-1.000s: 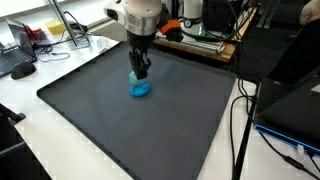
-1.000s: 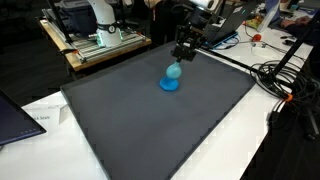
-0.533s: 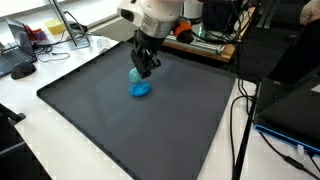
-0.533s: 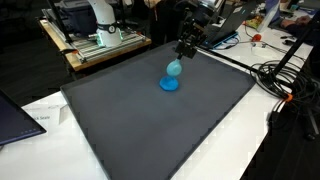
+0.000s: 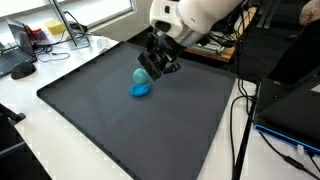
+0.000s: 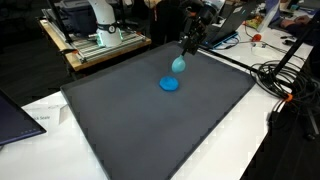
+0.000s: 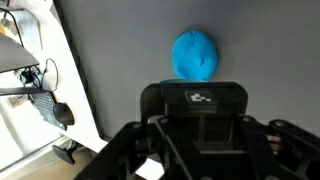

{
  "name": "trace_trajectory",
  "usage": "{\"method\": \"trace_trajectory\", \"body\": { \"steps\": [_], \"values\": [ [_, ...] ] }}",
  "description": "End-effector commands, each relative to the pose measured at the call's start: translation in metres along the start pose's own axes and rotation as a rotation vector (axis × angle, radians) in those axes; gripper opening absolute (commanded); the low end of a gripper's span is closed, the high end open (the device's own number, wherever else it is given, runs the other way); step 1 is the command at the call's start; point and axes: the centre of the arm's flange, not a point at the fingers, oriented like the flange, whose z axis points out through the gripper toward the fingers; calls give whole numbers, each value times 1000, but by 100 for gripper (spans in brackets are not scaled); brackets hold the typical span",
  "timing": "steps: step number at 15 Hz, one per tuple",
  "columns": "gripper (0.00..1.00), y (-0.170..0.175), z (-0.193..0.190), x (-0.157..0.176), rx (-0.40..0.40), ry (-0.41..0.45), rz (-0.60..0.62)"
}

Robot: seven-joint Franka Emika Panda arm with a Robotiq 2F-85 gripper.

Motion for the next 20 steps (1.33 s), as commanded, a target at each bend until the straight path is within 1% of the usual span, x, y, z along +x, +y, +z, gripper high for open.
{"method": "trace_trajectory", "body": {
  "steps": [1,5,10,16,20],
  "values": [
    [22,-14,-4,-4,-69,47,-127],
    [22,-32,0,-14,-160,114,-242],
    [22,-52,6,-22,-238,146,-365],
    [22,-69,24,-30,-271,132,-499],
    [22,-77,36,-34,-267,101,-570]
  ]
}}
